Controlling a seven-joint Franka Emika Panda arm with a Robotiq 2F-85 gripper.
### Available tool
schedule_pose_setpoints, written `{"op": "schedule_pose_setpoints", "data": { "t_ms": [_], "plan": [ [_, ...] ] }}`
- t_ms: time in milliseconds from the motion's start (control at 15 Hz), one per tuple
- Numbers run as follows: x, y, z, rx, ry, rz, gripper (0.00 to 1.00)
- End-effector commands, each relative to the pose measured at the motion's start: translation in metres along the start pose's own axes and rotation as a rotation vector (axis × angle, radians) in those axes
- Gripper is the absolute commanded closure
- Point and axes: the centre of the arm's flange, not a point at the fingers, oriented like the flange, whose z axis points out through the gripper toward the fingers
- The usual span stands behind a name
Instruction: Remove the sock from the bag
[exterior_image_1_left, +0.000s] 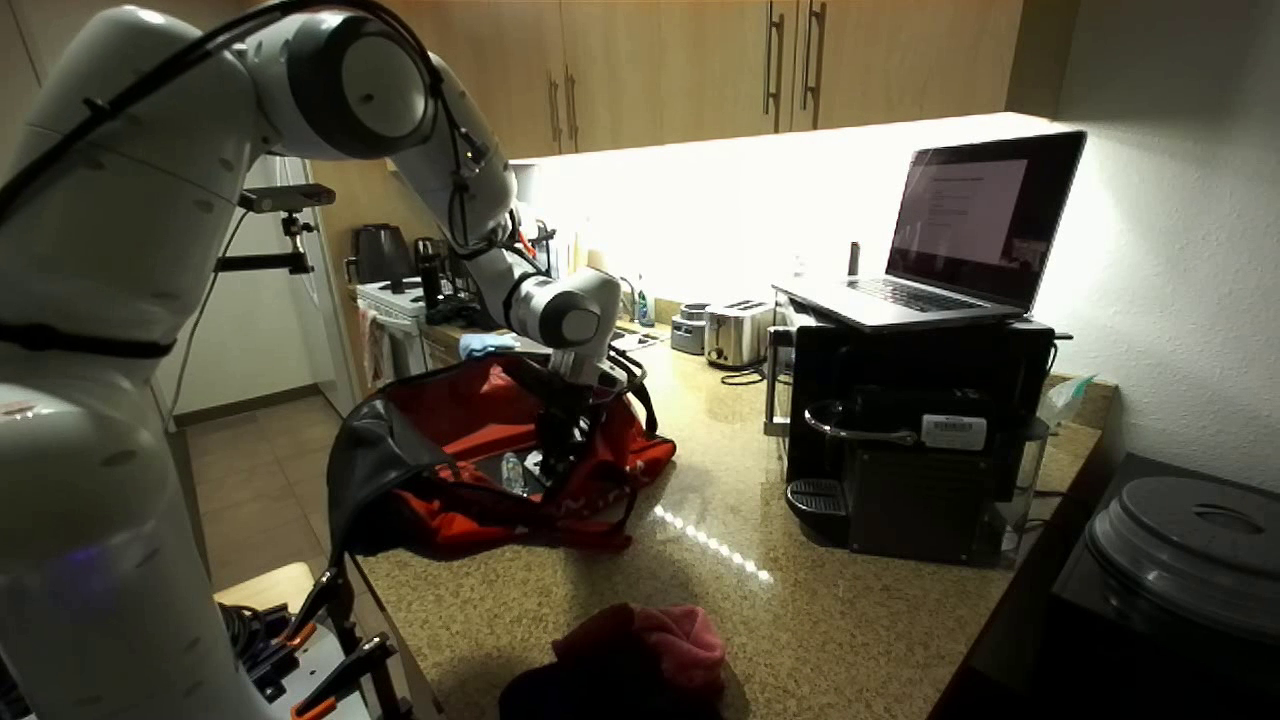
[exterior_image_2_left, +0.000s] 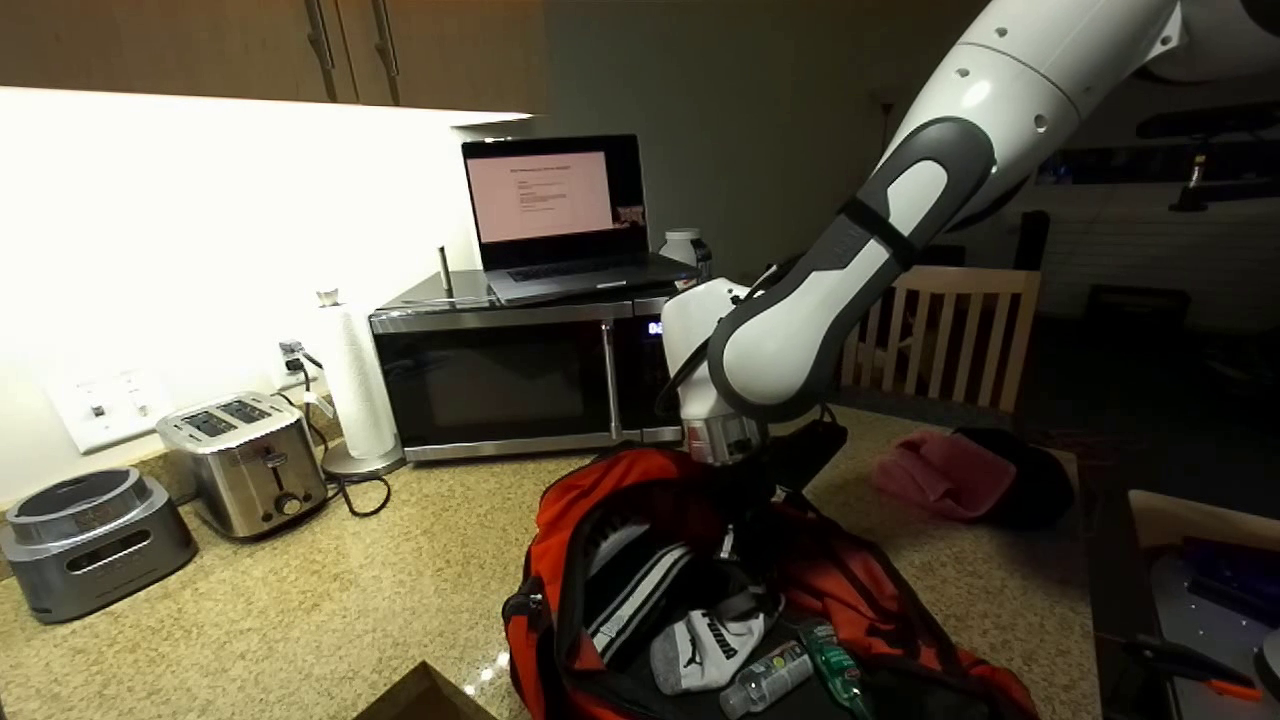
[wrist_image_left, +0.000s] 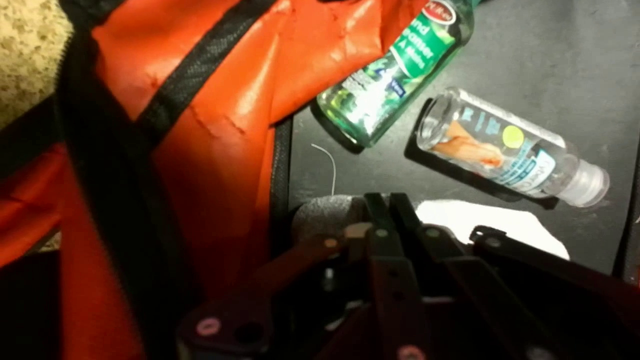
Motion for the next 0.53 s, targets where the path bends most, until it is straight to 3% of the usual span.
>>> {"op": "schedule_pose_setpoints", "data": {
  "t_ms": [0, 467],
  "plan": [
    [-0.007, 0.000, -0.019, 0.019, 0.005, 0.003, 0.94],
    [-0.035, -0.004, -0.053, 0.004, -0.029, -0.043, 0.94]
  ]
}}
